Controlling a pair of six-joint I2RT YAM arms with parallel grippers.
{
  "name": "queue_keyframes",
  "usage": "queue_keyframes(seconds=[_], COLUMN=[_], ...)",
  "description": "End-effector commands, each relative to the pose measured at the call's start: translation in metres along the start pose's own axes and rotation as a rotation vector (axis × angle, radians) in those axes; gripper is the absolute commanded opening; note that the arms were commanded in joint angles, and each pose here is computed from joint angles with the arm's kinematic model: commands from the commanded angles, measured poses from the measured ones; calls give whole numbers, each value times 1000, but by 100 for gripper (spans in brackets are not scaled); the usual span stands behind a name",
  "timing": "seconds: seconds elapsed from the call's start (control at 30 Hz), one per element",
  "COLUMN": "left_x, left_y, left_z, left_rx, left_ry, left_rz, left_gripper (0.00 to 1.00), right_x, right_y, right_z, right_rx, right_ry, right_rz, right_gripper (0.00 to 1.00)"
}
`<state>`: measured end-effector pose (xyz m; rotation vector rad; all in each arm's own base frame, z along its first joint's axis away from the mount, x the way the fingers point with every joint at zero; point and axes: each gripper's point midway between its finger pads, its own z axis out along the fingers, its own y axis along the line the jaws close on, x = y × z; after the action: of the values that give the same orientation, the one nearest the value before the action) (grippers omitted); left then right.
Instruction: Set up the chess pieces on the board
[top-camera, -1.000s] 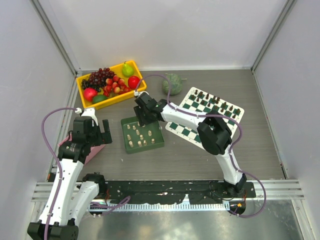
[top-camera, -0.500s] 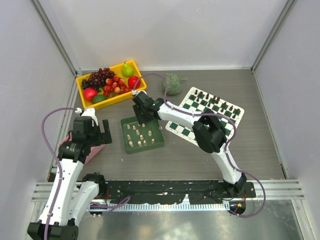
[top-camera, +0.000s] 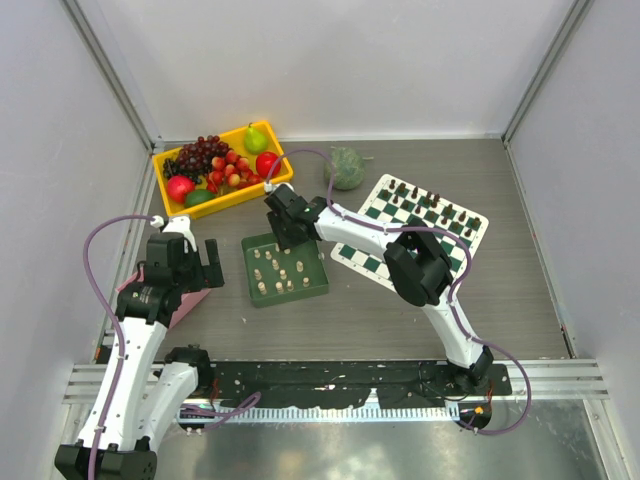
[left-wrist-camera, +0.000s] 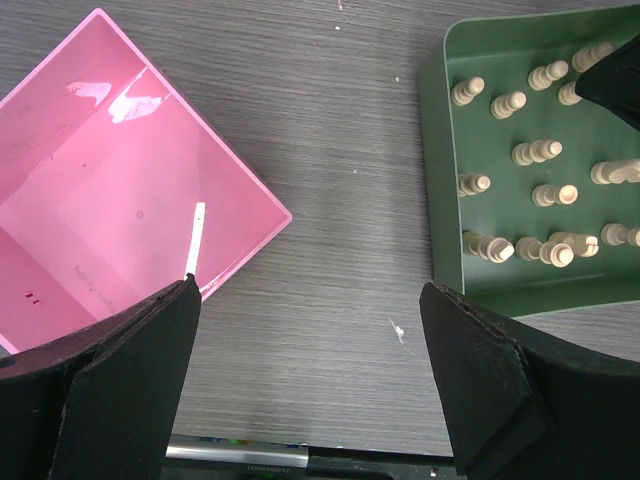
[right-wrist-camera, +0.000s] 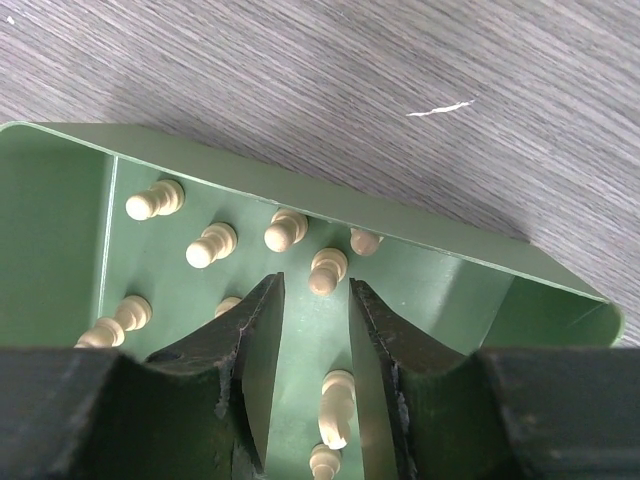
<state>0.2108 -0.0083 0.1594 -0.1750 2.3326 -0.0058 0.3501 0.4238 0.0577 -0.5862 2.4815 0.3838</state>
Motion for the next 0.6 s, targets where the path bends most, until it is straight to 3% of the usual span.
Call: queue_keyframes(seconds=[0.0,0.57], left_x=[-14,-14], left_y=[1,1], left_z=[-5,-6], left_rx=[-5,-4], left_ry=[-39,-42], left_rz=[11,10], left_gripper=[100,100], right_x=[-9,0], right_y=[9,6], right_z=[-4,2], right_rx=[-25,-13], right_ry=[-28,2], right_rz=[-7,-10], right_gripper=[38,35])
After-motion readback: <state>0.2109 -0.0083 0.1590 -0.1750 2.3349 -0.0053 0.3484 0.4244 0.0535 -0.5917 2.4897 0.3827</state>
